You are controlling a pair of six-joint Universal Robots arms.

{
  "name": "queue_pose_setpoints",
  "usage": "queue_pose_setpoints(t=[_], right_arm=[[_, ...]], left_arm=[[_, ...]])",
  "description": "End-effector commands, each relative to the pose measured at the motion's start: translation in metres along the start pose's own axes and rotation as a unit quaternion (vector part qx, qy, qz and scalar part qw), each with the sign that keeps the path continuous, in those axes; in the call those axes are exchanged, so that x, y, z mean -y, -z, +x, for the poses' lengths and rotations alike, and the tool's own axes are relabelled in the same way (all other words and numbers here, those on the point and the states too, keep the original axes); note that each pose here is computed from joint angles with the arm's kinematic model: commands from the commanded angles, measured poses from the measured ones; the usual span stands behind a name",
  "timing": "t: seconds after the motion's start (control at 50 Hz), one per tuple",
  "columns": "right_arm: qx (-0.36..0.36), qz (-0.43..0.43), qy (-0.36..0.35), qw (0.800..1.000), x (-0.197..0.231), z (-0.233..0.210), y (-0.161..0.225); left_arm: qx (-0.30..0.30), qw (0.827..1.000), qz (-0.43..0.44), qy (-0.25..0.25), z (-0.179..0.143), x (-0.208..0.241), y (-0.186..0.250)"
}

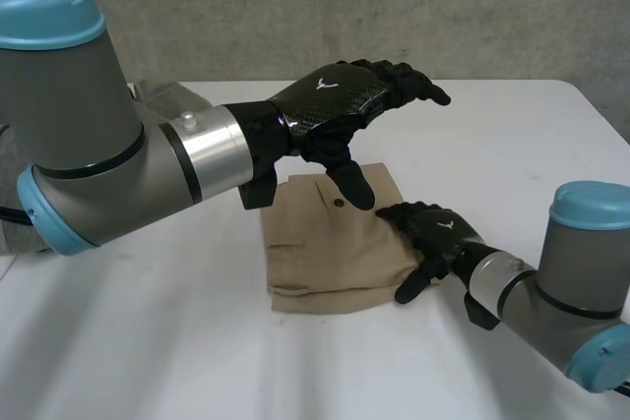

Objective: Fold the laundry.

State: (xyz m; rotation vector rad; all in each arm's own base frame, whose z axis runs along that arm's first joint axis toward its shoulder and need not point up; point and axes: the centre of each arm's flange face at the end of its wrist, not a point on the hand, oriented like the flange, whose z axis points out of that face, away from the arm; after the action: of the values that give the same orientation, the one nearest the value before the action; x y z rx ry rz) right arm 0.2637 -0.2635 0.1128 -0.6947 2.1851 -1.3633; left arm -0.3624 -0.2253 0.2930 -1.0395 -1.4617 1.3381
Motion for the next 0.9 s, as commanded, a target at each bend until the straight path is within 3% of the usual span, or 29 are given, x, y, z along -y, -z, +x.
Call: queue_pose_setpoints(t=[0.02, 0.32, 0.54, 0.7, 0.9], right_arm=[[0.013, 0.013, 0.015, 1.000, -0.001, -0.010, -0.015], [0.013, 0.034, 0.010, 0.999, 0.006, -0.019, -0.037], [-0.056, 0.121, -0.061, 0.989, 0.059, 0.013, -0.065], [-0.219, 0.179, -0.063, 0.957, 0.090, 0.160, -0.088], [-0.352, 0.204, -0.004, 0.914, 0.098, 0.288, -0.082]], left_arm=[[0.025, 1.000, 0.000, -0.005, -0.002, -0.001, 0.000], [0.030, 1.000, -0.008, 0.002, 0.000, -0.007, 0.001], [0.031, 0.999, -0.001, -0.003, 0.000, -0.001, 0.003], [0.036, 0.999, 0.014, -0.016, 0.000, 0.012, 0.007], [0.046, 0.998, 0.034, -0.030, 0.004, 0.027, 0.010]])
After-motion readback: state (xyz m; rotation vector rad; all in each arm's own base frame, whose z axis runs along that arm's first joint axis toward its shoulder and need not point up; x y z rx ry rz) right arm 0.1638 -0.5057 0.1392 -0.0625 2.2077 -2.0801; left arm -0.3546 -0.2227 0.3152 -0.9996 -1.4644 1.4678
